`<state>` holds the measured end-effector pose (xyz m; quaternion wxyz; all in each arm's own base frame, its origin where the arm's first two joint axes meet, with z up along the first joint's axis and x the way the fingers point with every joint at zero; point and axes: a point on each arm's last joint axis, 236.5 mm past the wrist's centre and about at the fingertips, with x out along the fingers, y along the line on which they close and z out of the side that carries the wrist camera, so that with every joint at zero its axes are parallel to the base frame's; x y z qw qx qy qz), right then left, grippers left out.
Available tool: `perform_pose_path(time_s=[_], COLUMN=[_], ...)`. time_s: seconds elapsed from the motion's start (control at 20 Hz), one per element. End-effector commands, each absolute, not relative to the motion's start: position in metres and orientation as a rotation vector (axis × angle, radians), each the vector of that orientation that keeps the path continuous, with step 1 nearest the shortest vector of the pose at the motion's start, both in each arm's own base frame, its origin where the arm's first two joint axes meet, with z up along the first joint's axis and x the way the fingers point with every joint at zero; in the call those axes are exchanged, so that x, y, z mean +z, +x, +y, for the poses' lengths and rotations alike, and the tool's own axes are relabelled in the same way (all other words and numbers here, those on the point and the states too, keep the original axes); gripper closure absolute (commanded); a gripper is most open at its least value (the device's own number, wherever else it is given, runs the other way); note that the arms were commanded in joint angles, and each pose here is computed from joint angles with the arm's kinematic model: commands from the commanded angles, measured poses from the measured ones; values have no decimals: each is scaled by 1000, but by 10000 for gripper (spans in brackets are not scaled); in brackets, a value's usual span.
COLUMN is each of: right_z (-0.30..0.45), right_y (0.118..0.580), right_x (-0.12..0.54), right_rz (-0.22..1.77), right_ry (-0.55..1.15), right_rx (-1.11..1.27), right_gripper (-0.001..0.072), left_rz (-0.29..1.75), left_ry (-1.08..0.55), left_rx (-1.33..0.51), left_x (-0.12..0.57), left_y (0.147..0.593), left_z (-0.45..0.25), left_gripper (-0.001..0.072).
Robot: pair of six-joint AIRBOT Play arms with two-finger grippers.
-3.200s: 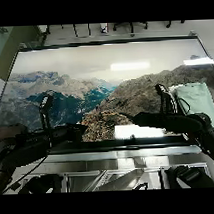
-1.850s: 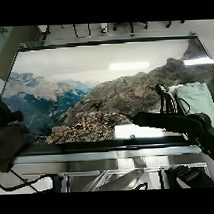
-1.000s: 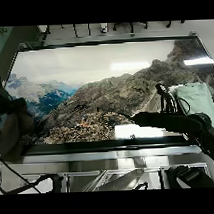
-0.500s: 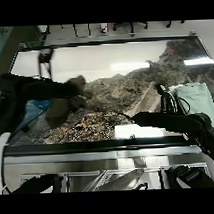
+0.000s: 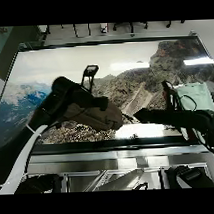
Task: Fold the shirts.
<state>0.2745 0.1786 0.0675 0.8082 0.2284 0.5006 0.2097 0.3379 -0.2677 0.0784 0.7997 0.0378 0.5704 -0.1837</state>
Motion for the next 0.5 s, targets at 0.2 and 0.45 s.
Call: perform_pose_path(time_s=[0.2,0.45], right_z=[94,150], right_y=[288,283], right_x=[48,-14], right_rz=[1142,1330], right_ry=[525,555], right_rx=[278,379], right_gripper=[246,246], left_rz=[1238,1198], left_ry=[34,-415], left_rx=[-45,-107], left_x=[106,-2], left_y=[323,311], left_z=[-94,-90], left_gripper=[9,10])
